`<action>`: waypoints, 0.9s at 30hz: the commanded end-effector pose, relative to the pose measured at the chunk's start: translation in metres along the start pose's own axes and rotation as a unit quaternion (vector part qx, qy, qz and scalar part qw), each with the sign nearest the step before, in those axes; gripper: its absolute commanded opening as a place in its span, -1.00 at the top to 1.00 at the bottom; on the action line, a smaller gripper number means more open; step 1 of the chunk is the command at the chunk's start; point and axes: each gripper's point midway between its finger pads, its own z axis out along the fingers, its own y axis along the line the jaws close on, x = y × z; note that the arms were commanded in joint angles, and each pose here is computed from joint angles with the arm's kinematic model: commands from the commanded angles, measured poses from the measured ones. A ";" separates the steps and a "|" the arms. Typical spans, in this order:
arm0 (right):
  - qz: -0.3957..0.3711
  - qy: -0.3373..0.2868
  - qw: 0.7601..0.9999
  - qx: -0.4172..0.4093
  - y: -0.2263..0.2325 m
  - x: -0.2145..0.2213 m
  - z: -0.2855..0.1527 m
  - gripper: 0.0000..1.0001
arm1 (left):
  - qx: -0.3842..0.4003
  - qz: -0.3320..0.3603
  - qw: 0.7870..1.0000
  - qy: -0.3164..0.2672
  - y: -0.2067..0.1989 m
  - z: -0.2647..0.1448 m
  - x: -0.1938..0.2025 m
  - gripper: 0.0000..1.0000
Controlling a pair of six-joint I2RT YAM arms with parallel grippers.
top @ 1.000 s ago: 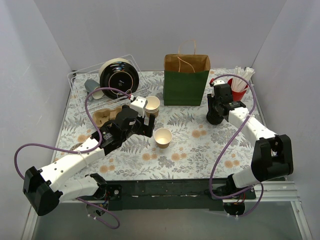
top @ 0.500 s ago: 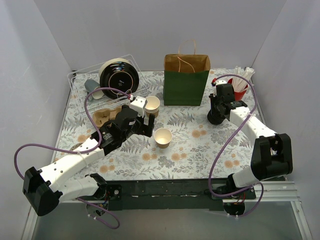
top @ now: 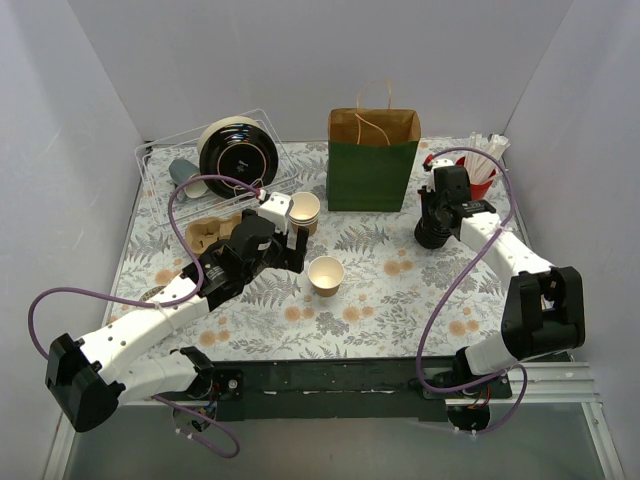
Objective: Pack the takeout coffee
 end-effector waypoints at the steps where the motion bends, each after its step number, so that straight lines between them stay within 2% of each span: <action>1: 0.009 -0.059 0.998 -0.008 0.001 -0.042 -0.022 0.79 | -0.014 -0.002 1.000 -0.026 0.006 -0.006 -0.010 -0.96; 9: 0.008 -0.070 0.997 -0.037 0.009 -0.055 -0.047 0.84 | 0.008 0.009 0.999 -0.039 0.000 -0.008 -0.014 -0.97; 11: -0.006 -0.075 0.992 -0.102 0.031 -0.058 -0.058 0.85 | 0.036 0.054 0.996 -0.056 -0.006 -0.008 -0.018 -0.96; 13: -0.020 -0.081 0.983 -0.165 0.051 -0.059 -0.075 0.87 | 0.093 0.102 0.985 -0.102 -0.023 -0.020 -0.035 -0.96; 14: -0.031 -0.083 0.969 -0.229 0.072 -0.058 -0.088 0.89 | 0.125 0.134 0.976 -0.121 -0.032 -0.027 -0.040 -0.96; 15: -0.036 -0.087 0.962 -0.257 0.081 -0.054 -0.099 0.91 | 0.154 0.170 0.963 -0.139 -0.040 -0.033 -0.042 -0.97; 16: -0.047 -0.097 0.947 -0.304 0.099 -0.053 -0.112 0.91 | 0.222 0.208 0.936 -0.176 -0.061 -0.050 -0.043 -0.96; 17: -0.057 -0.104 0.937 -0.330 0.110 -0.052 -0.122 0.92 | 0.221 0.270 0.914 -0.207 -0.060 -0.054 -0.049 -0.96; 19: -0.080 -0.117 0.914 -0.381 0.132 -0.046 -0.148 0.93 | 0.217 0.311 0.887 -0.264 -0.062 -0.066 -0.066 -0.96; 21: -0.116 -0.131 0.881 -0.440 0.153 -0.039 -0.176 0.92 | 0.209 0.371 0.859 -0.285 -0.062 -0.067 -0.069 -0.96; 22: -0.133 -0.126 0.858 -0.479 0.168 -0.030 -0.191 0.92 | 0.211 0.385 0.849 -0.294 -0.064 -0.068 -0.070 -0.96; 27: -0.180 -0.129 0.804 -0.552 0.198 -0.007 -0.234 0.93 | 0.251 0.434 0.794 -0.344 -0.085 -0.079 -0.072 -0.96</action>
